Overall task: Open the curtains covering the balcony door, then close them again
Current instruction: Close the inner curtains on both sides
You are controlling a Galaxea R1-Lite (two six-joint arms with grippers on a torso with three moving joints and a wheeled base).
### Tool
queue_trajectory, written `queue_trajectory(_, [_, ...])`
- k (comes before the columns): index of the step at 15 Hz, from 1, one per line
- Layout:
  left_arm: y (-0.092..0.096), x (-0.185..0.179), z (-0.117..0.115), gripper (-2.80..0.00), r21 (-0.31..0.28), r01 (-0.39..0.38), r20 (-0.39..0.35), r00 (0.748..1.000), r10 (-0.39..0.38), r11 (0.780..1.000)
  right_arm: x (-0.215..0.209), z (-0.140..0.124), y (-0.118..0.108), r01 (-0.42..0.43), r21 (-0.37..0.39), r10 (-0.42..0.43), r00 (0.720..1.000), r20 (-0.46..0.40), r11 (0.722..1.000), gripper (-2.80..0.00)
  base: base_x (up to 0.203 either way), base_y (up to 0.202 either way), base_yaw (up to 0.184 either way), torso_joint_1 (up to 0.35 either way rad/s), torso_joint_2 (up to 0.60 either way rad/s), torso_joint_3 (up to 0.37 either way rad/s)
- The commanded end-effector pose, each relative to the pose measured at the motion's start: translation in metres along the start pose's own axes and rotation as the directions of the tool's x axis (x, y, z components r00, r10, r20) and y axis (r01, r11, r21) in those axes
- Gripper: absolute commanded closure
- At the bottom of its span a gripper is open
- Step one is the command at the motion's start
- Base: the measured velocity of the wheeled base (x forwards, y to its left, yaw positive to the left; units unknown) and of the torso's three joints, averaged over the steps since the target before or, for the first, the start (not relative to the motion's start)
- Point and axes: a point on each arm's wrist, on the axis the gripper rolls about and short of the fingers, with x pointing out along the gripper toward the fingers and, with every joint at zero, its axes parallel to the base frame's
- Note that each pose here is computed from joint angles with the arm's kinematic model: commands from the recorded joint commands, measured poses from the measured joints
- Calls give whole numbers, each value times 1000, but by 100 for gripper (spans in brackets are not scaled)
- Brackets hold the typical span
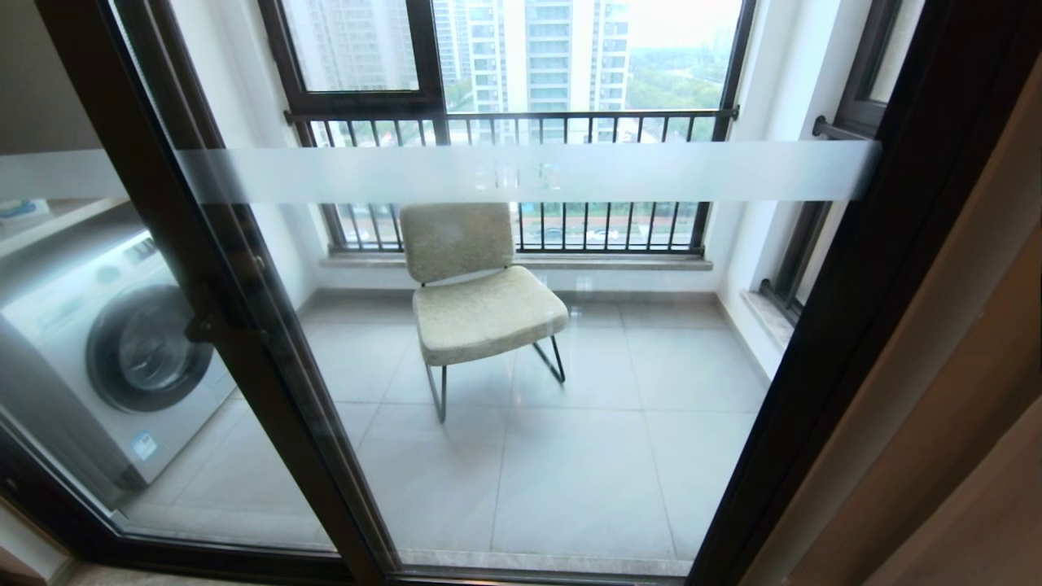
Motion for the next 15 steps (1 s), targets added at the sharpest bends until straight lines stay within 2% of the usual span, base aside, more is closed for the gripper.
queue_trajectory(1, [0, 0, 0, 0, 0, -1, 1, 1000, 1, 1000, -9, 19, 1, -4, -2, 4, 999, 43, 1000, 0, 0, 0, 0, 0, 0, 0])
queue_trajectory(6, [0, 0, 0, 0, 0, -1, 1, 1000, 1, 1000, -35, 61, 19, -49, 14, 47, 992, 116, 999, 0, 0, 0, 0, 0, 0, 0])
queue_trajectory(8, [0, 0, 0, 0, 0, -1, 1, 1000, 1, 1000, -50, 72, 29, -76, 27, 73, 991, 113, 997, 0, 0, 0, 0, 0, 0, 0])
queue_trajectory(12, [0, 0, 0, 0, 0, -1, 1, 1000, 1, 1000, -80, 86, 54, -156, 55, 149, 983, 104, 986, 0, 0, 0, 0, 0, 0, 0])
queue_trajectory(15, [0, 0, 0, 0, 0, -1, 1, 1000, 1, 1000, -105, 92, 76, -237, 83, 228, 968, 101, 968, 0, 0, 0, 0, 0, 0, 0])
